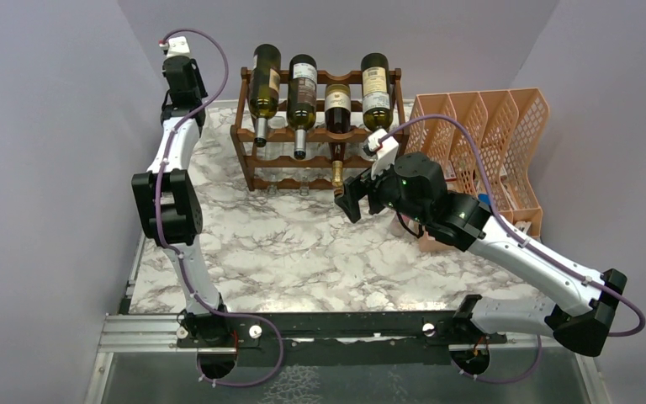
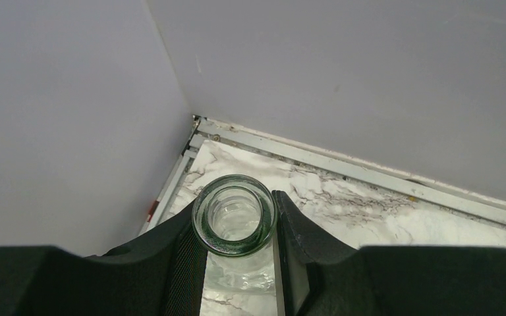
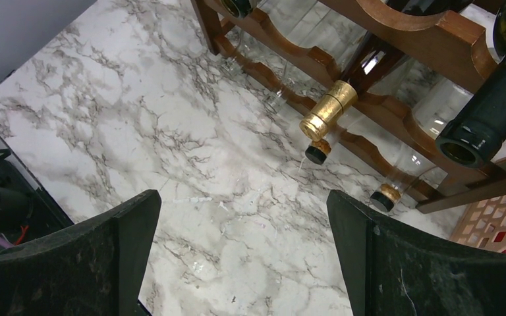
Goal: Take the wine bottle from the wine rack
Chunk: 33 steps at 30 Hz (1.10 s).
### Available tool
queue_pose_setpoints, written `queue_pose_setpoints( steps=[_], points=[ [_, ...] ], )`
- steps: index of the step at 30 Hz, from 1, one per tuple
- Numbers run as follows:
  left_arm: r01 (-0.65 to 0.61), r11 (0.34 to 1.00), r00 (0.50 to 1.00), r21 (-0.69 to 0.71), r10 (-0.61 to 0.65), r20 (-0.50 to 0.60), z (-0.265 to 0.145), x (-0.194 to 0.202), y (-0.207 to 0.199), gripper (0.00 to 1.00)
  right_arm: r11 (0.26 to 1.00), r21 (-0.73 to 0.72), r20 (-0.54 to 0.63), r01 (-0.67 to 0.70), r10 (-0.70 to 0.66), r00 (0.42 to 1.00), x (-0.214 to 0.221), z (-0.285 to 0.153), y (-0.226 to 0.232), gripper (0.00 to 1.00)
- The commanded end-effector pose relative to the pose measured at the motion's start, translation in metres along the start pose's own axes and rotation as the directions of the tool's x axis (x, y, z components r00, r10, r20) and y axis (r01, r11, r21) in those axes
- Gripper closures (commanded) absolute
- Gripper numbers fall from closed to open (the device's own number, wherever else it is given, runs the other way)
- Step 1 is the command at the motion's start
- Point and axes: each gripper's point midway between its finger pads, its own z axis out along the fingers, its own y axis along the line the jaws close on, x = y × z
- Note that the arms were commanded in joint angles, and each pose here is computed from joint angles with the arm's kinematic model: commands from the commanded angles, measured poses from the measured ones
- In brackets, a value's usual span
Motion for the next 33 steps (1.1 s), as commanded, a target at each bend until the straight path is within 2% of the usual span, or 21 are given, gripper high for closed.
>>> queue_pose_setpoints(
  steps=[1, 5, 19, 22, 25, 29, 33],
  points=[
    [0.016, 0.999, 0.987, 0.038, -0.022, 0.16, 0.003, -0.048, 0.0, 1.0, 1.0, 0.028, 0.011, -0.003, 0.003, 1.0, -0.005, -0.007, -0.005, 0.0],
    [-0.001, 0.999, 0.99, 0.05, -0.006, 0.14, 0.007, -0.032, -0.001, 1.0, 1.0, 0.013, 0.006, -0.004, 0.004, 1.0, -0.003, -0.005, -0.002, 0.0],
    [0.064, 0.997, 0.998, 0.05, -0.064, -0.001, 0.025, 0.025, 0.011, 1.0, 1.0, -0.007, 0.037, -0.026, 0.027, 0.999, -0.012, -0.008, 0.002, 0.0],
    [0.069, 0.997, 0.997, 0.047, -0.068, -0.022, 0.025, 0.032, 0.01, 0.89, 0.999, -0.003, 0.039, -0.033, 0.033, 0.999, -0.012, -0.01, 0.001, 0.0],
    [0.066, 0.996, 0.997, 0.053, -0.064, -0.031, 0.021, 0.033, 0.01, 0.7, 0.999, -0.001, 0.044, -0.039, 0.039, 0.998, -0.012, -0.012, 0.001, 0.0],
    [0.058, 0.996, 0.998, 0.061, -0.057, -0.026, 0.016, 0.023, 0.009, 0.59, 0.999, -0.01, 0.044, -0.04, 0.04, 0.998, -0.011, -0.012, 0.002, 0.0],
    [0.05, 0.995, 0.999, 0.084, -0.048, -0.018, 0.01, 0.012, 0.007, 0.31, 0.999, -0.018, 0.047, -0.044, 0.044, 0.998, -0.011, -0.012, 0.003, 0.0]
  ],
)
